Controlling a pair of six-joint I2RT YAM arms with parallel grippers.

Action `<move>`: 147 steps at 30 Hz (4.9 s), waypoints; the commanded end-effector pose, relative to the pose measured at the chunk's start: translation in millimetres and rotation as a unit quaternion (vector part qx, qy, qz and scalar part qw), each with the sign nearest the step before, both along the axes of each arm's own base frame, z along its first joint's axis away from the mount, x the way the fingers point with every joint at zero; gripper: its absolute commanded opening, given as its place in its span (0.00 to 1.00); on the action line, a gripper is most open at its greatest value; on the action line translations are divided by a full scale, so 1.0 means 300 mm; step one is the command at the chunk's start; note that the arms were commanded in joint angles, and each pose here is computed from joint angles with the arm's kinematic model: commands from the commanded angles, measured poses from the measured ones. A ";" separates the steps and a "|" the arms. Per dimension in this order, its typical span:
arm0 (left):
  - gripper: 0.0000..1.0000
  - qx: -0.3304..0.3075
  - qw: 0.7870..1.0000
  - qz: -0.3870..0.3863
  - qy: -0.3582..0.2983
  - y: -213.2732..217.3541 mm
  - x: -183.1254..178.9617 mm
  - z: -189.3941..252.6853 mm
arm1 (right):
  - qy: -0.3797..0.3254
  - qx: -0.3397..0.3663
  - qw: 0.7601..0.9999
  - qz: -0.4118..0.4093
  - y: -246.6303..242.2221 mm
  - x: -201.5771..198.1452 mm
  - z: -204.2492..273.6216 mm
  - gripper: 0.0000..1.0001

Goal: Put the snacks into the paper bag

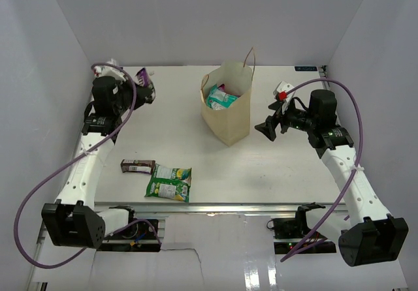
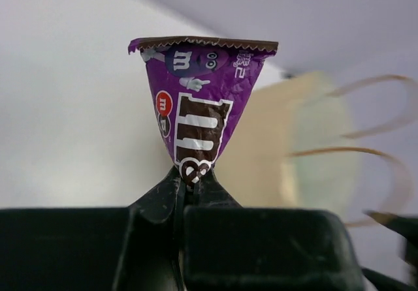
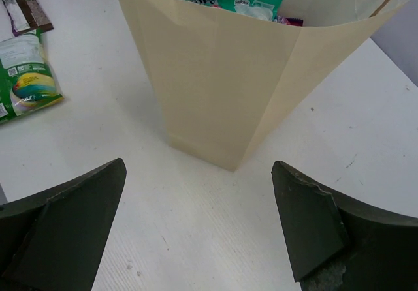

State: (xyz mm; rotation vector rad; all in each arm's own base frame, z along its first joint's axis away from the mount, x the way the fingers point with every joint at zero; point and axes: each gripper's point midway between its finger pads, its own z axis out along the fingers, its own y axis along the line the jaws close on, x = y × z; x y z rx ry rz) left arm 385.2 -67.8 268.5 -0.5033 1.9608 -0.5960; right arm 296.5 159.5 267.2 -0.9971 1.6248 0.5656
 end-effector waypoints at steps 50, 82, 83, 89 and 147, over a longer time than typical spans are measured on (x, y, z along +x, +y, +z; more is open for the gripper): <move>0.79 0.074 0.988 0.044 -0.129 -0.081 -0.372 0.333 | 0.063 -0.176 0.955 0.230 0.801 -0.379 -0.396 0.97; 0.83 -0.057 0.994 0.084 -0.030 0.041 -0.700 -0.021 | 0.234 -0.183 0.930 0.218 0.999 -0.391 -0.749 0.19; 0.83 -0.062 0.994 0.086 -0.026 0.039 -0.698 -0.028 | 0.227 -0.160 0.927 0.253 0.997 -0.412 -0.677 0.15; 0.84 -0.067 0.994 0.080 0.020 0.000 -0.682 -0.156 | 0.118 -0.065 0.864 0.485 0.839 -0.511 -0.342 0.08; 0.97 0.014 0.893 0.322 0.314 0.132 -0.510 -0.588 | -0.100 0.013 0.992 0.070 0.229 0.136 0.218 0.97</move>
